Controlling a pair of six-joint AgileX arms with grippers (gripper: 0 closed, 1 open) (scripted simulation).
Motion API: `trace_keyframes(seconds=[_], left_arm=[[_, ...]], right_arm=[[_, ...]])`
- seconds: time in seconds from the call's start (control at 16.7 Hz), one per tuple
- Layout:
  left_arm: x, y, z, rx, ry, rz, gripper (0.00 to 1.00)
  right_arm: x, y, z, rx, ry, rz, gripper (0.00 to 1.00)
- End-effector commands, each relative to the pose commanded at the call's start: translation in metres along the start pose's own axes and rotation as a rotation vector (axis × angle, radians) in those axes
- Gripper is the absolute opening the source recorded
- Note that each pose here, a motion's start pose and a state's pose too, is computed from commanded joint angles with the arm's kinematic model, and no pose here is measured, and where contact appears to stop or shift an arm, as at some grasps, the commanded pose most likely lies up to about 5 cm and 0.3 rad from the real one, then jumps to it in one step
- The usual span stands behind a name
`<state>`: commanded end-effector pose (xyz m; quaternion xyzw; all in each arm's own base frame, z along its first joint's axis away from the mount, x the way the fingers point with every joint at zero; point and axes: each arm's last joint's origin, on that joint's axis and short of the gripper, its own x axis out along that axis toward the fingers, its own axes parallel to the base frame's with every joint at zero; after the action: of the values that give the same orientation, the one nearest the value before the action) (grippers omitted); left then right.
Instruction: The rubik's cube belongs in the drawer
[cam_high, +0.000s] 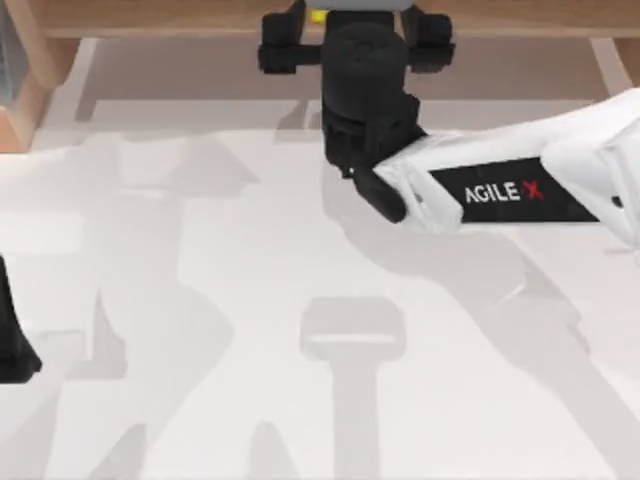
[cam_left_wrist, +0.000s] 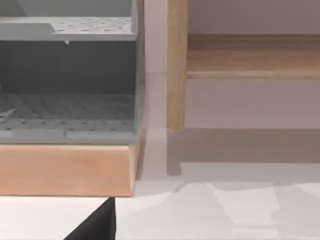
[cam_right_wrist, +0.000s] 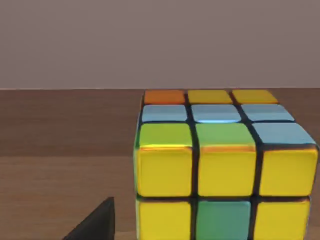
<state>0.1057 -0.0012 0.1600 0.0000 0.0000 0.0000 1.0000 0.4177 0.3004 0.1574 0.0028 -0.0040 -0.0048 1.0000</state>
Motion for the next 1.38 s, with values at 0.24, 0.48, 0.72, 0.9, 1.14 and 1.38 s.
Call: trace_keyframes(seconds=[0.24, 0.48, 0.72, 0.9, 1.14, 1.38], left_arm=[[0.0, 0.0, 0.0, 0.0, 0.0, 0.0, 1.0], [0.0, 0.0, 0.0, 0.0, 0.0, 0.0, 1.0], [0.0, 0.0, 0.0, 0.0, 0.0, 0.0, 1.0], [0.0, 0.0, 0.0, 0.0, 0.0, 0.0, 1.0], [0.0, 0.0, 0.0, 0.0, 0.0, 0.0, 1.0], [0.0, 0.0, 0.0, 0.0, 0.0, 0.0, 1.0]], right_arm=[[0.026, 0.01, -0.001, 0.002, -0.004, 0.0, 1.0], [0.033, 0.014, -0.009, -0.005, 0.008, 0.0, 1.0], [0.033, 0.014, -0.009, -0.005, 0.008, 0.0, 0.85], [0.033, 0.014, -0.009, -0.005, 0.008, 0.0, 0.62], [0.033, 0.014, -0.009, -0.005, 0.008, 0.0, 0.32], [0.033, 0.014, -0.009, -0.005, 0.008, 0.0, 0.02]])
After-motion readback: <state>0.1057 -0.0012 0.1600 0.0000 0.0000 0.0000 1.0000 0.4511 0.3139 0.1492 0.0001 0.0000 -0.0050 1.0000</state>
